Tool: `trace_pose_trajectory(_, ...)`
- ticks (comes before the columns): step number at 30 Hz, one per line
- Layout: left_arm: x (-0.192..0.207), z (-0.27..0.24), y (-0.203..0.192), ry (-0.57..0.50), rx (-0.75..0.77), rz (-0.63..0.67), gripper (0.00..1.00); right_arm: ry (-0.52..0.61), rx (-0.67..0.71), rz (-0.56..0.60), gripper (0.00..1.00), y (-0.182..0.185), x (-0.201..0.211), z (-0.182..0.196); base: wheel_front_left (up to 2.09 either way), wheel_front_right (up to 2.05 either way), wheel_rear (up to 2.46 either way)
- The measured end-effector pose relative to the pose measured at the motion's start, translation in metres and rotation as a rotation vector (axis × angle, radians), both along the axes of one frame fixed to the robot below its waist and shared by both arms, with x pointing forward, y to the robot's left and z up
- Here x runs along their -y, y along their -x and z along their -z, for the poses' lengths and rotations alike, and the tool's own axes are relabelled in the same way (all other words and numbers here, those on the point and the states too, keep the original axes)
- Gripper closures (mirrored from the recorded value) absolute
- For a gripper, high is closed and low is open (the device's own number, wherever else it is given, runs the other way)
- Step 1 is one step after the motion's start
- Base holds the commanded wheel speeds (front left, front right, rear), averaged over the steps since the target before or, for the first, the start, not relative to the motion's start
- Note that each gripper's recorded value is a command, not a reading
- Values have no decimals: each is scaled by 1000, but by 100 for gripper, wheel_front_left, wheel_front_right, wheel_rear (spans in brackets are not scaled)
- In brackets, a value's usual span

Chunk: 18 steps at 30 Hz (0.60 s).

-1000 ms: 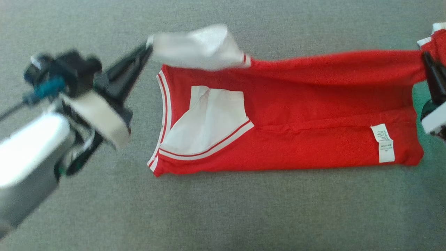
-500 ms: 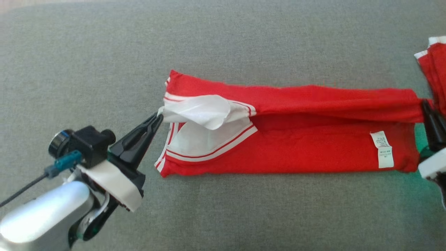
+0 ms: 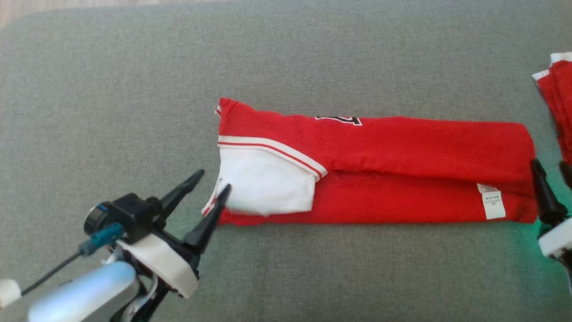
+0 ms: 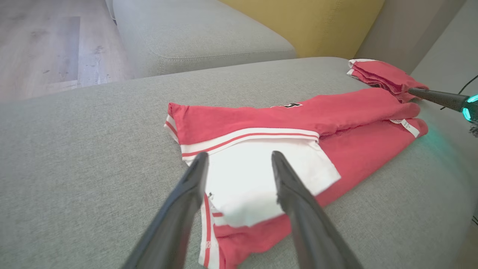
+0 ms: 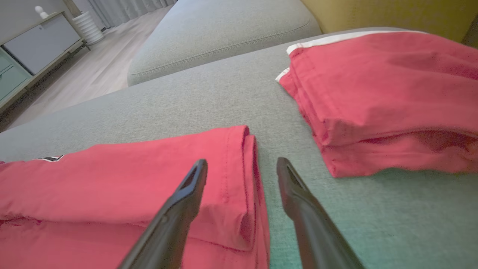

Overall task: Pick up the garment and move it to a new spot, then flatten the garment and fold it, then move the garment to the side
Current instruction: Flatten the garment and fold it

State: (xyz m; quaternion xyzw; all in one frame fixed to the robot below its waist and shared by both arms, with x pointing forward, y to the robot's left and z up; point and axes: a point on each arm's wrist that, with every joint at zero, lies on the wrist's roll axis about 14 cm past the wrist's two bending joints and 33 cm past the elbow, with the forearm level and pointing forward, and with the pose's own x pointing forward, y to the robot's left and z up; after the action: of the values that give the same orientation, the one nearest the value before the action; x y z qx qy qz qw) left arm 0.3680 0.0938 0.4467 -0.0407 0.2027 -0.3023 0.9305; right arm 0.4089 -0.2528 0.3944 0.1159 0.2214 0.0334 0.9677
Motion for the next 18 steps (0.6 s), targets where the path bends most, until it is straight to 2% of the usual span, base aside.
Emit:
trace_pose_trajectory(5, -4, 4, -1, -12, 31, -85, 0, -14, -8, 64, 0, 19, 11, 3, 0, 0, 0)
trace_pose_trajectory(10, -9, -10, -7, -16, 132, -246, 0, -30, -11, 122, 0, 40, 13, 7, 0, 0, 0)
trace_pose_trajectory(14, -9, -35, -8, 15, 259, -373, 0, -36, -6, 138, 0, 35, 5, 8, 0, 0, 0)
trace_pose_trajectory(18, -9, -34, 10, 15, 286, -456, 0, -29, -11, 157, 0, 20, 0, 10, 0, 0, 0)
